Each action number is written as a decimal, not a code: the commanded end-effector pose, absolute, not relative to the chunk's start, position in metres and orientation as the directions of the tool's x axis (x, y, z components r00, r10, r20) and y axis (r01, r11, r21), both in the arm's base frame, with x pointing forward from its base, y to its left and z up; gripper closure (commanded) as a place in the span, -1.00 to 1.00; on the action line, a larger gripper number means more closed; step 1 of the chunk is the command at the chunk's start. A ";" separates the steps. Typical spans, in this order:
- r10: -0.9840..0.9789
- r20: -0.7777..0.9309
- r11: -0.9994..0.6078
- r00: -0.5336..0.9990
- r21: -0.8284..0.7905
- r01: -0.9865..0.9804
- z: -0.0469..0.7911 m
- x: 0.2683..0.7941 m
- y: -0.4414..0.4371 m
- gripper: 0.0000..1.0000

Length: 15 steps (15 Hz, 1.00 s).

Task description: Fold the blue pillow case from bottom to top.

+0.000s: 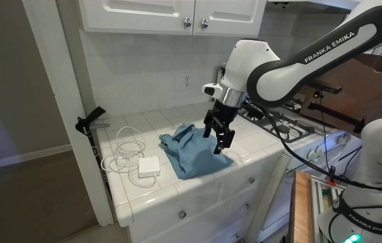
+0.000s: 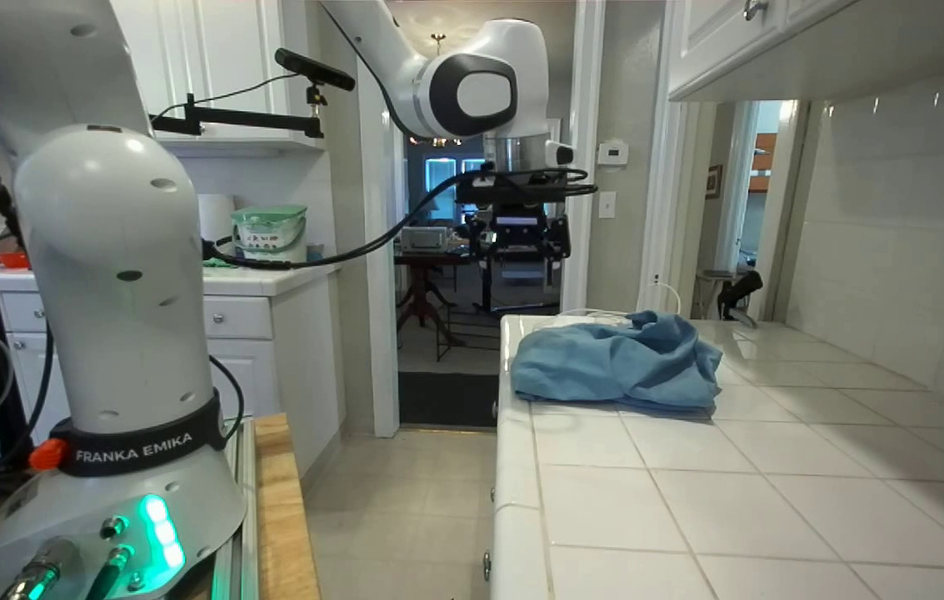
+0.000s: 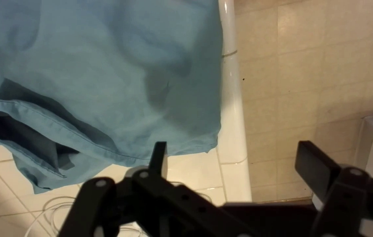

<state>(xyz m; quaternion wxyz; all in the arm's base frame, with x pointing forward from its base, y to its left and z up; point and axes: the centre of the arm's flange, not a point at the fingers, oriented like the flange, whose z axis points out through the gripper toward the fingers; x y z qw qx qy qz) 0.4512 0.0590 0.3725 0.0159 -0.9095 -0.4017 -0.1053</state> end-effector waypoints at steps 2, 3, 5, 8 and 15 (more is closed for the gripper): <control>0.749 0.145 -0.660 0.646 0.076 0.748 0.347 0.447 0.066 -1.00; 0.752 0.145 -0.655 0.643 0.058 0.753 0.337 0.442 0.074 -1.00; 0.766 0.134 -0.640 0.629 0.059 0.766 0.319 0.436 0.087 -1.00; 0.787 0.131 -0.618 0.603 0.162 0.770 0.305 0.432 0.096 -1.00; 0.819 0.116 -0.566 0.563 0.329 0.756 0.286 0.436 0.077 -1.00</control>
